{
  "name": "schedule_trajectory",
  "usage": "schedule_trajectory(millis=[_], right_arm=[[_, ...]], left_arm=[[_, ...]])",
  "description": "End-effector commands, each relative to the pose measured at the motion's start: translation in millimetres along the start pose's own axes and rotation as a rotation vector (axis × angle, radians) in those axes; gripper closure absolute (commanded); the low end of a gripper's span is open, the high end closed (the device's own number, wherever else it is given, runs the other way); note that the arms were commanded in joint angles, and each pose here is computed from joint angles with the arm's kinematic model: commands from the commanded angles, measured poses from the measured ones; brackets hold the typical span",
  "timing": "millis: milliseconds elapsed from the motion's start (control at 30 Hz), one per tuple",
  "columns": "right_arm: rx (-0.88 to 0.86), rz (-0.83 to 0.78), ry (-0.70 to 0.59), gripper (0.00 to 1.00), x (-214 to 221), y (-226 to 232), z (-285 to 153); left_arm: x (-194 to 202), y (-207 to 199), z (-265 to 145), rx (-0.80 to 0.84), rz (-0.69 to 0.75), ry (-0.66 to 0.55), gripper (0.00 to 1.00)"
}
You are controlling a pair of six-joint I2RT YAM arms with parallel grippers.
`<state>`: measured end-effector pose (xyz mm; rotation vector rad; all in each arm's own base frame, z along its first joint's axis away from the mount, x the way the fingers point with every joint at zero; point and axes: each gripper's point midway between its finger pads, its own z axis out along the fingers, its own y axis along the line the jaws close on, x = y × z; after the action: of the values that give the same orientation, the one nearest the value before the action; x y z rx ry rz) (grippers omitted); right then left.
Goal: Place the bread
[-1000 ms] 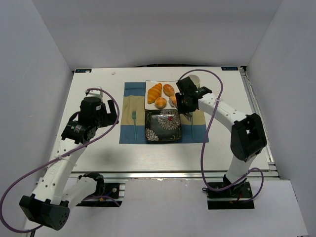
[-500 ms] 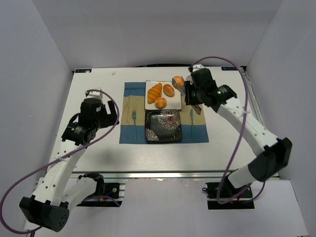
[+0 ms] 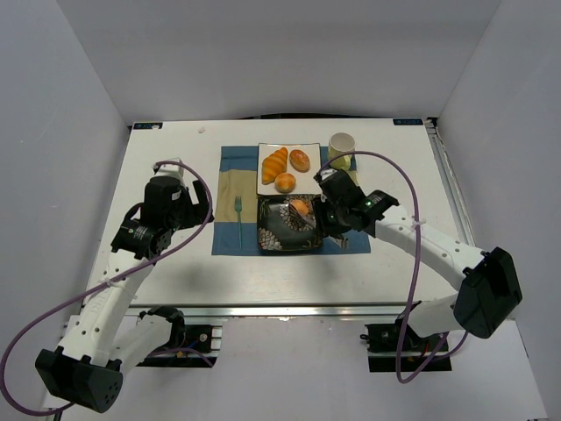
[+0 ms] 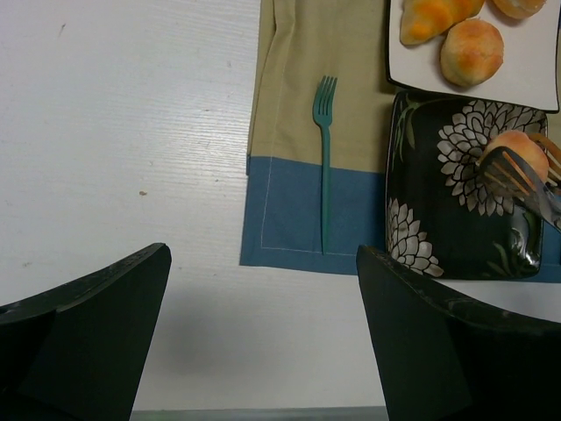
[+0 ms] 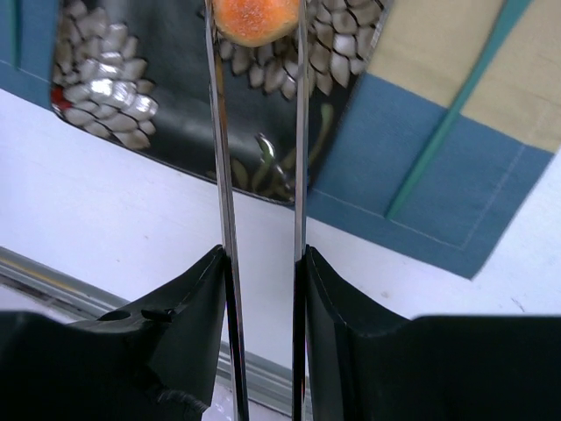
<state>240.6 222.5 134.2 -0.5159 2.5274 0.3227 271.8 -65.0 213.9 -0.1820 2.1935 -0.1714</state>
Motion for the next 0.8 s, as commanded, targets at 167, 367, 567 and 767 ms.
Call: schedule_trajectory(millis=[167, 367, 567, 767], right_arm=[[-0.061, 0.015, -0.086, 0.59, -21, 28, 11], [0.077, 0.022, -0.095, 0.59, -22, 4, 16], [0.045, 0.006, -0.072, 0.59, -18, 10, 18], [-0.031, 0.008, -0.044, 0.56, -11, 23, 20]], left_arm=[[-2, -2, -3, 0.019, -0.012, -0.018, 0.02], [0, -2, -3, 0.018, -0.01, -0.015, 0.02], [1, 0, -3, 0.011, -0.003, -0.011, 0.02], [2, -1, -2, 0.013, -0.002, -0.008, 0.02]])
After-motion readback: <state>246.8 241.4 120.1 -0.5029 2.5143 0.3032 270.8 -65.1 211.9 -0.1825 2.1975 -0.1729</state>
